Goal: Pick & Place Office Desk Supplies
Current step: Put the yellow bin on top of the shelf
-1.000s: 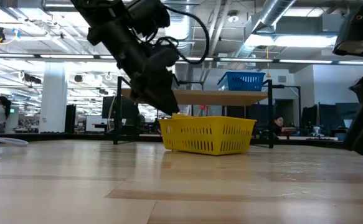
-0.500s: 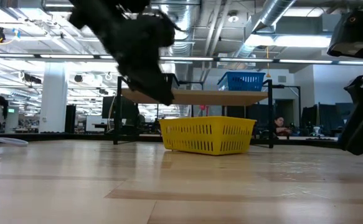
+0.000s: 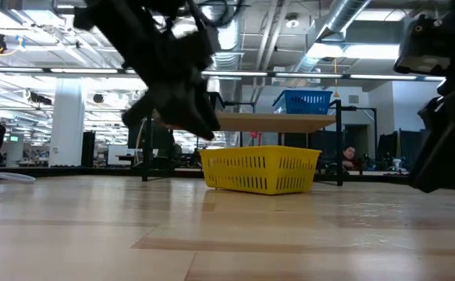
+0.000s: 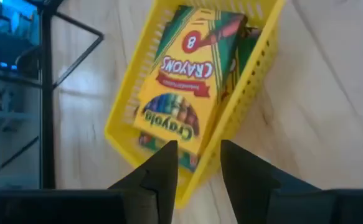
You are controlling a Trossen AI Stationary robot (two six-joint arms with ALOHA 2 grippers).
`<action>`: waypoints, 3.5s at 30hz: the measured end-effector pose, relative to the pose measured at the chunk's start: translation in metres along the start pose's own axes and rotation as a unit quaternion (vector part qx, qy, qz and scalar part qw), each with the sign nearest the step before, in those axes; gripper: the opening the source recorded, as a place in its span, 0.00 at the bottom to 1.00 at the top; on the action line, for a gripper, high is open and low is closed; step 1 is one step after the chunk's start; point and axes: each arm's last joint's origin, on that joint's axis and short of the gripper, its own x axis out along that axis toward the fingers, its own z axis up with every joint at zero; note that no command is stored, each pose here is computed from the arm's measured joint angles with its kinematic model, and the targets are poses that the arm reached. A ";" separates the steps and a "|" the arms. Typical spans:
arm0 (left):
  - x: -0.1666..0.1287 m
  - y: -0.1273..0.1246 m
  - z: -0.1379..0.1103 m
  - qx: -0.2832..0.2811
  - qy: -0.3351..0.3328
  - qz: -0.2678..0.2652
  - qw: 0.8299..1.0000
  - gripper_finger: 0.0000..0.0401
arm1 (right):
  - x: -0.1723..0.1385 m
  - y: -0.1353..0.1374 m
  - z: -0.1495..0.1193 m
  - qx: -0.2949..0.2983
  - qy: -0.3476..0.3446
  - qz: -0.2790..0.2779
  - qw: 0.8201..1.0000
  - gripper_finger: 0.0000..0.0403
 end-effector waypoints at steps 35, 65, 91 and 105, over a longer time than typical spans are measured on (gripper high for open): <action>0.044 0.010 -0.015 0.054 0.014 -0.027 0.998 0.04 | 0.001 0.001 0.001 0.039 0.005 0.010 0.999 0.37; 0.025 0.032 0.029 0.009 0.012 0.011 1.000 0.01 | -0.007 -0.001 -0.013 0.044 0.021 -0.016 0.999 0.37; -0.066 0.142 0.109 -0.324 -0.009 0.157 0.933 0.01 | -0.024 0.000 -0.035 0.034 0.000 -0.033 0.999 0.37; -0.063 0.211 0.084 -0.419 0.006 0.233 0.878 0.01 | -0.028 0.002 -0.040 0.023 -0.016 -0.029 0.999 0.37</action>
